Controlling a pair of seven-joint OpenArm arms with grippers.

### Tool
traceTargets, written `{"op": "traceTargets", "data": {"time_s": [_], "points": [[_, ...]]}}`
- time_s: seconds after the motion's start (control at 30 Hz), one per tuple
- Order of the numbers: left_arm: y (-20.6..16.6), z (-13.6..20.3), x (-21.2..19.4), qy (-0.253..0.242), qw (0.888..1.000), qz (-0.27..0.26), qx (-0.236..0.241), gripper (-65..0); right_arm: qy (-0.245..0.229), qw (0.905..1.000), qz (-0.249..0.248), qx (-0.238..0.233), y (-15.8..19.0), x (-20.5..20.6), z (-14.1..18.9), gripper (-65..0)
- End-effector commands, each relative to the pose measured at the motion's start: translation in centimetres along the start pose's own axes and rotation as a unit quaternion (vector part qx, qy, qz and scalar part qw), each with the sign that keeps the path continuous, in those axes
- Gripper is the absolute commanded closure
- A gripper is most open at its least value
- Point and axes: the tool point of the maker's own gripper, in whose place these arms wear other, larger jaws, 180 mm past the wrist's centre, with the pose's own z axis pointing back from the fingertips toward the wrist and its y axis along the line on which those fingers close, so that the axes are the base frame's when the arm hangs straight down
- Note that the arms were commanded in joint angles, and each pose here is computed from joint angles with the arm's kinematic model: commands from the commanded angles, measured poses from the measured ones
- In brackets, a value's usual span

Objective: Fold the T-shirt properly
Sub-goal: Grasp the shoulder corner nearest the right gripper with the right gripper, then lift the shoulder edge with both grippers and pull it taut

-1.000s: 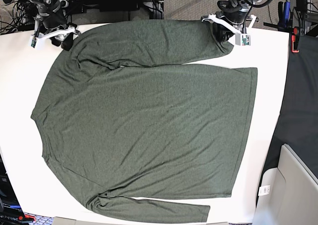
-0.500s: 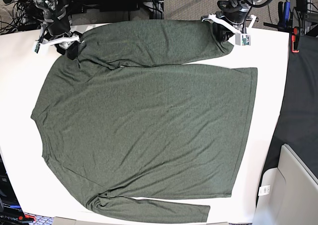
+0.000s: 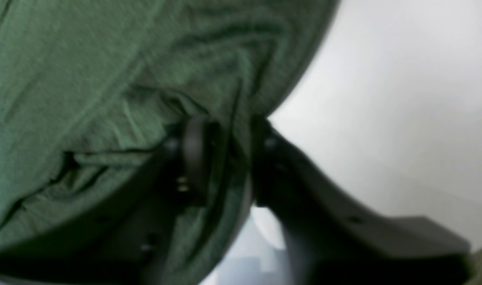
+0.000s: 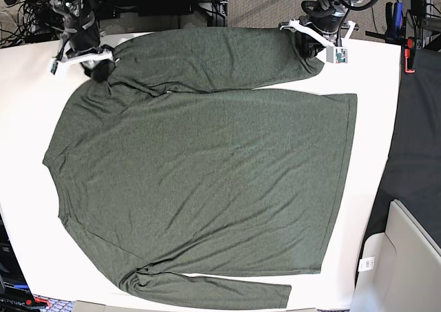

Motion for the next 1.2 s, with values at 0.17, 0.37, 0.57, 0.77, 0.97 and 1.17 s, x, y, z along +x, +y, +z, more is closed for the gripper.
{"op": "traceTargets", "data": {"time_s": [0.17, 0.37, 0.57, 0.77, 0.97, 1.17], "points": [[0.5, 0.4, -0.1, 0.005, 1.000, -0.005, 0.004, 0.0, 0.011, 0.9999, 0.010, -0.009, -0.7, -0.3, 0.7, -0.2], [1.3, 0.6, 0.5, -0.008, 1.000, -0.023, 0.008, 0.0, -0.008, 0.9995, 0.032, -0.001, 0.2, 0.9, 2.6, -0.2], [2.5, 1.8, -0.4, -0.009, 0.999, -0.047, 0.013, 0.0, -0.019, 0.9986, 0.045, -0.019, -1.5, 2.0, 4.4, -0.2], [3.1, 2.9, -1.2, -0.007, 0.998, -0.059, 0.015, 0.0, -0.009, 0.9981, 0.057, 0.020, -2.1, 2.0, 6.3, -0.2], [2.4, 3.6, 0.0, -0.022, 0.997, -0.070, 0.005, 0.0, -0.025, 0.9981, 0.054, 0.017, -2.8, 3.4, 6.9, -0.2], [1.5, 3.2, 3.3, -0.067, 0.995, -0.076, -0.005, 0.0, -0.066, 0.9952, 0.063, 0.037, -1.1, 6.2, 5.9, -0.2]]}}
